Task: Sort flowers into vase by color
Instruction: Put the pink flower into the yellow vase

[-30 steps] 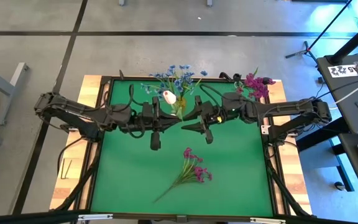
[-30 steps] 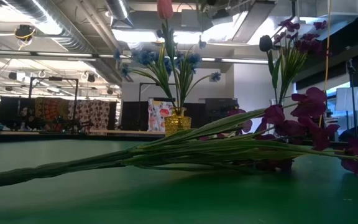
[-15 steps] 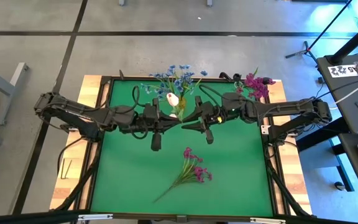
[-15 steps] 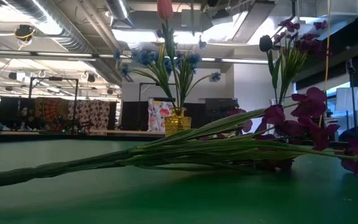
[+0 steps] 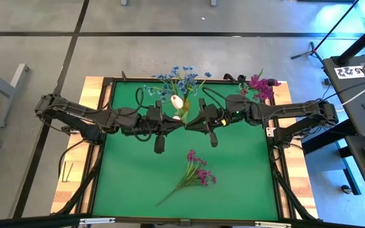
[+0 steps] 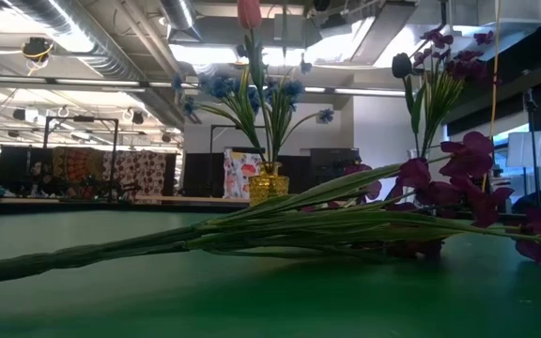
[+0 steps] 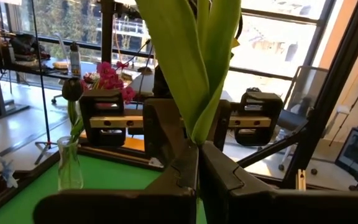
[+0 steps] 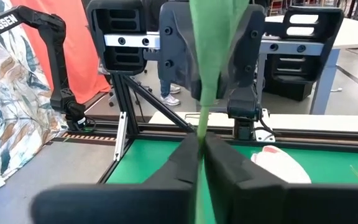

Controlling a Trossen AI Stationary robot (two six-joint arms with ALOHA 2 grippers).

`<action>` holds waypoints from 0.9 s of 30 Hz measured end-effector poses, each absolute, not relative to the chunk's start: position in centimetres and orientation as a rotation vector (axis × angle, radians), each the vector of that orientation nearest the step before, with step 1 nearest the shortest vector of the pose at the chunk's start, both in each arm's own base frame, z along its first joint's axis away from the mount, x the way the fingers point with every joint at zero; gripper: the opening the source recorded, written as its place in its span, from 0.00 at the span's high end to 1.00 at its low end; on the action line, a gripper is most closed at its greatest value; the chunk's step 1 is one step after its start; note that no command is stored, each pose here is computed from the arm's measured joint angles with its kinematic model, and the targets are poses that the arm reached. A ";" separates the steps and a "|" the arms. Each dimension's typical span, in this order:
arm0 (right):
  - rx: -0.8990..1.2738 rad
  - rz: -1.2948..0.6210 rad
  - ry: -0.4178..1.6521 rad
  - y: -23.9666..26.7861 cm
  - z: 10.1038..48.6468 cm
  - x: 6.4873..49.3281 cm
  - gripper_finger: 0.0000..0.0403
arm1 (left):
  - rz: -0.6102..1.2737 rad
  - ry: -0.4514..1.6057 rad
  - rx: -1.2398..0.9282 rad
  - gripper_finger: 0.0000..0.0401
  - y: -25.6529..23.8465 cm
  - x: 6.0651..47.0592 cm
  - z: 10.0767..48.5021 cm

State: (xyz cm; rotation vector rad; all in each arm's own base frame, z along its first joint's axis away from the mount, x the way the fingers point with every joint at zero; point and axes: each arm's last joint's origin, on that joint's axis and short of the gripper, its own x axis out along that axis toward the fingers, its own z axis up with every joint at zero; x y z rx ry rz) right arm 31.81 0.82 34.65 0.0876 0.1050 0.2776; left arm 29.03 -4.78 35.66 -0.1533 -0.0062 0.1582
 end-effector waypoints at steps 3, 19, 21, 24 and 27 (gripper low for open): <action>0.085 0.278 0.105 0.8 34.7 31.8 0.98 | 0.158 -0.008 -0.176 0.99 -4.8 29.0 35.7; -0.017 0.121 0.145 0.3 35.2 30.4 0.99 | 0.202 -0.037 -0.151 0.66 -5.8 25.9 37.7; -0.037 0.095 0.150 0.2 35.6 29.7 0.99 | 0.226 -0.046 -0.133 0.64 -6.1 24.9 38.3; -0.059 0.055 0.143 0.1 35.5 28.5 0.99 | 0.274 -0.038 -0.084 0.63 -6.6 23.7 38.7; -0.061 0.007 0.126 -0.5 34.8 27.1 0.99 | 0.364 -0.018 -0.016 0.64 -7.2 22.9 38.8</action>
